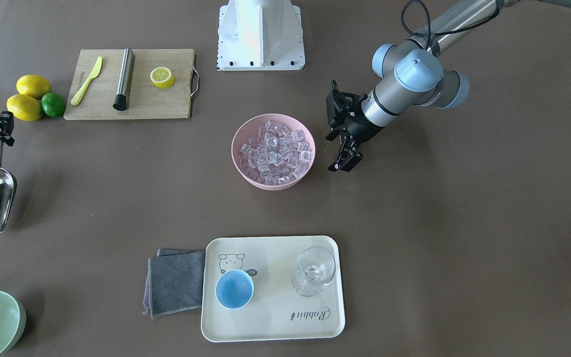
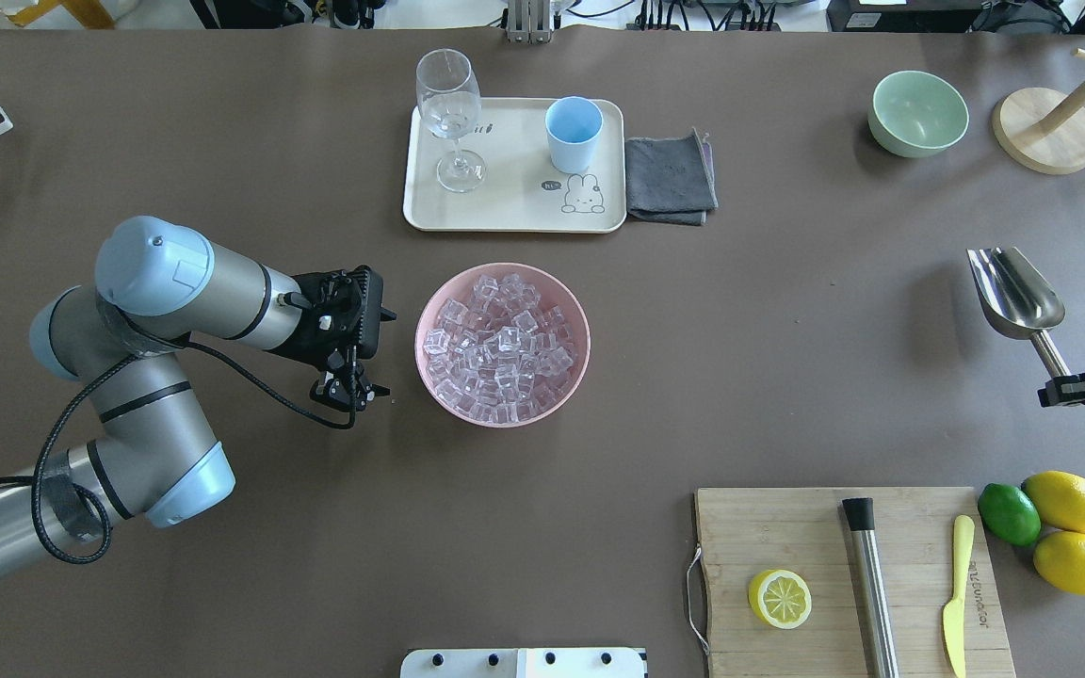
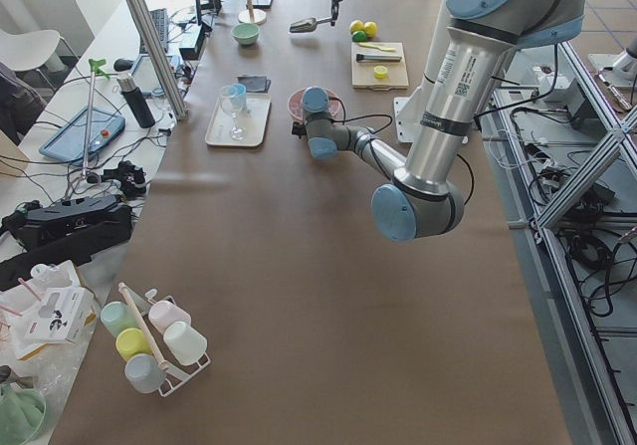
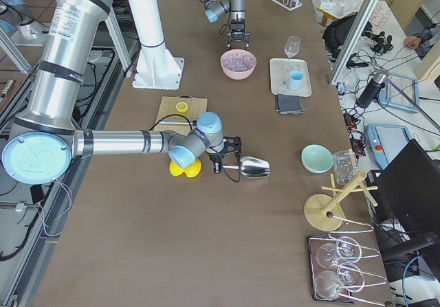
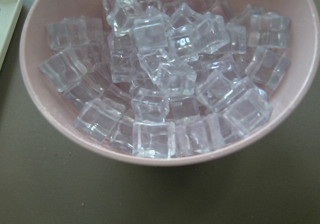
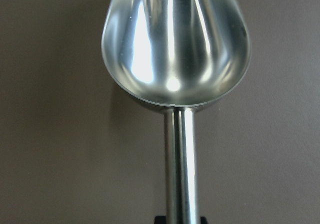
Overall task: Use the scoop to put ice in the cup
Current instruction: 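Move left gripper to the pink bowl rim while right gripper grasps the scoop, then lift the metal scoop with the right gripper and carry it toward the pink bowl, then dip the scoop into the ice with right gripper while left gripper holds bowl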
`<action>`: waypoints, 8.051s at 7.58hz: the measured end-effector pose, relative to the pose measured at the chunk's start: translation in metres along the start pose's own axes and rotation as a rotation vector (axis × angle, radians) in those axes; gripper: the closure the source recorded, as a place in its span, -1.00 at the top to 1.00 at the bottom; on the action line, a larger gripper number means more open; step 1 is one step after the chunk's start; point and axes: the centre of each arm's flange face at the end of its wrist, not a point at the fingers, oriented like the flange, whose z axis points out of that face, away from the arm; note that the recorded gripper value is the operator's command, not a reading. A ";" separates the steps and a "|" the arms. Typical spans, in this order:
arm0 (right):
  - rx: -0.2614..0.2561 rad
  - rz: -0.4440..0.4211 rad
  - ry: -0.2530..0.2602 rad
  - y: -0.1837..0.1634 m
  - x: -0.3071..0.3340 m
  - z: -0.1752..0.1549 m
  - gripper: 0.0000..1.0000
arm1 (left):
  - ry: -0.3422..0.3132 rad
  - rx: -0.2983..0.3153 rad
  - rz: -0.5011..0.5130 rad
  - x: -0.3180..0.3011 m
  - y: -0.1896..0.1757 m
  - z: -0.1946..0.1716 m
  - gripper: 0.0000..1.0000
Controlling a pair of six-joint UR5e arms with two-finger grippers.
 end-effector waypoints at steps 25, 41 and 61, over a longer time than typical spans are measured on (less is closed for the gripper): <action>-0.340 -1.286 0.231 -0.136 -0.452 -0.182 -1.00 | 0.025 0.016 -0.139 0.000 -0.031 0.026 0.98; -0.586 -1.289 0.490 -0.126 -0.586 -0.132 -1.00 | 0.026 0.012 -0.143 0.000 -0.027 0.026 0.98; 0.003 -1.350 0.252 -0.097 -0.528 -0.027 -1.00 | 0.025 0.013 -0.142 -0.001 -0.026 0.024 0.98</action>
